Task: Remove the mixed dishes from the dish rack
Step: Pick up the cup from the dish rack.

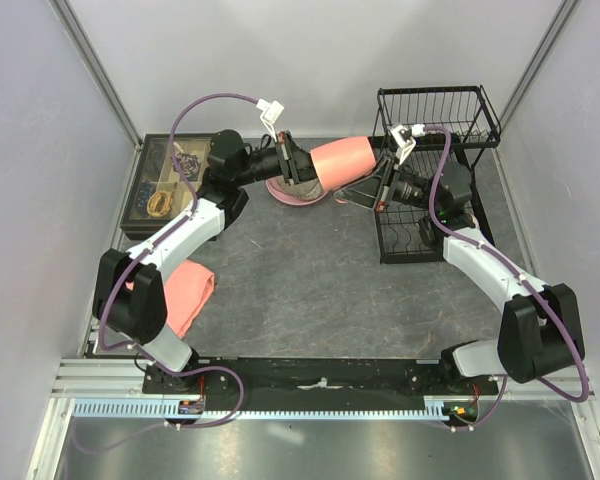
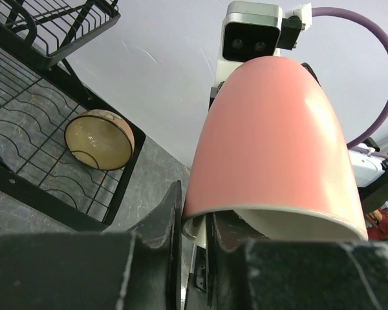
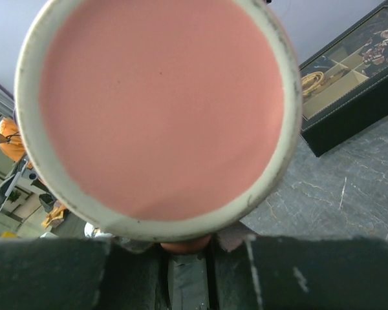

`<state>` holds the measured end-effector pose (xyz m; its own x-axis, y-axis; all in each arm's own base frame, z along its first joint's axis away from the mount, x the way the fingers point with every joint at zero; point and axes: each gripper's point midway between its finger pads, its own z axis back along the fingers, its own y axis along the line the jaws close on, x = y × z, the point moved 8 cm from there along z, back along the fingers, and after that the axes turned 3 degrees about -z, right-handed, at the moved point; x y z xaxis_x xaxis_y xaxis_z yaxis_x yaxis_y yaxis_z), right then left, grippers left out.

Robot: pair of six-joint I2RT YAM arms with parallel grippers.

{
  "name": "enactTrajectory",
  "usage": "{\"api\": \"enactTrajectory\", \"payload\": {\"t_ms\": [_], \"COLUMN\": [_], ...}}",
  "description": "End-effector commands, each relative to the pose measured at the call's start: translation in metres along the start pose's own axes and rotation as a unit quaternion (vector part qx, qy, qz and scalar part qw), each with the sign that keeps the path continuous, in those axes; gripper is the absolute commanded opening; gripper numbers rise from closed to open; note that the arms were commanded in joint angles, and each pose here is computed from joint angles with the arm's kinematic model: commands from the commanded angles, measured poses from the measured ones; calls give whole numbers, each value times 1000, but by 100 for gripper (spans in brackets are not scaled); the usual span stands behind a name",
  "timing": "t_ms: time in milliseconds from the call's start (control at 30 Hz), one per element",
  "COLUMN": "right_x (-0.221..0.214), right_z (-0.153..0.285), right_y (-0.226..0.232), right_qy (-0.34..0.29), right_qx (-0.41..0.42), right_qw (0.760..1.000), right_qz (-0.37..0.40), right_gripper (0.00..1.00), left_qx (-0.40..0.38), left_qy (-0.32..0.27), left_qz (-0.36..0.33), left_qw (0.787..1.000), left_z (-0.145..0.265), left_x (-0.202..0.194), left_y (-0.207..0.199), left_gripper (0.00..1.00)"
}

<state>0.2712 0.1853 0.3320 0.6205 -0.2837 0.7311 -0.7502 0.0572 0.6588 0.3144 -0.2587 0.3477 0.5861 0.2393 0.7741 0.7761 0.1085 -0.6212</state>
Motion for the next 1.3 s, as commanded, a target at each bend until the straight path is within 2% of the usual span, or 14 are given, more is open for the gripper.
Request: {"api": "enactTrajectory", "payload": {"t_ms": [0,133,167,267,367,633,967,1267], "right_x": [10,9,8,6,4,0,-10,-11], "right_z": [1,2,3,5,6,11,21,27], "right_y": [15,14,13,13,14,16,13,14], "right_qy": [-26,-25,-23,-22,-21,-20,-25,-29], "right_qx": [3,-12,-16,-21,-25,-36,-75,-98], "right_qw": [997,997,997,996,996,994,987,982], "right_qz": [68,74,76,81,83,102,138,156], "right_gripper": [12,28,37,49,57,67,86,89], "left_qx": [-2,4,5,10,16,35,50,80], "left_qy": [-18,-19,-20,-22,-23,-39,-81,-97], "left_qz": [-22,-24,-25,-28,-31,-28,-24,-20], "left_qw": [1000,1000,999,999,999,998,995,992], "left_z": [3,5,6,7,9,19,47,77], "left_x": [6,4,4,5,6,13,40,55], "left_y": [-14,-13,-13,-14,-13,-6,0,15], "left_gripper": [2,2,1,2,2,2,2,2]}}
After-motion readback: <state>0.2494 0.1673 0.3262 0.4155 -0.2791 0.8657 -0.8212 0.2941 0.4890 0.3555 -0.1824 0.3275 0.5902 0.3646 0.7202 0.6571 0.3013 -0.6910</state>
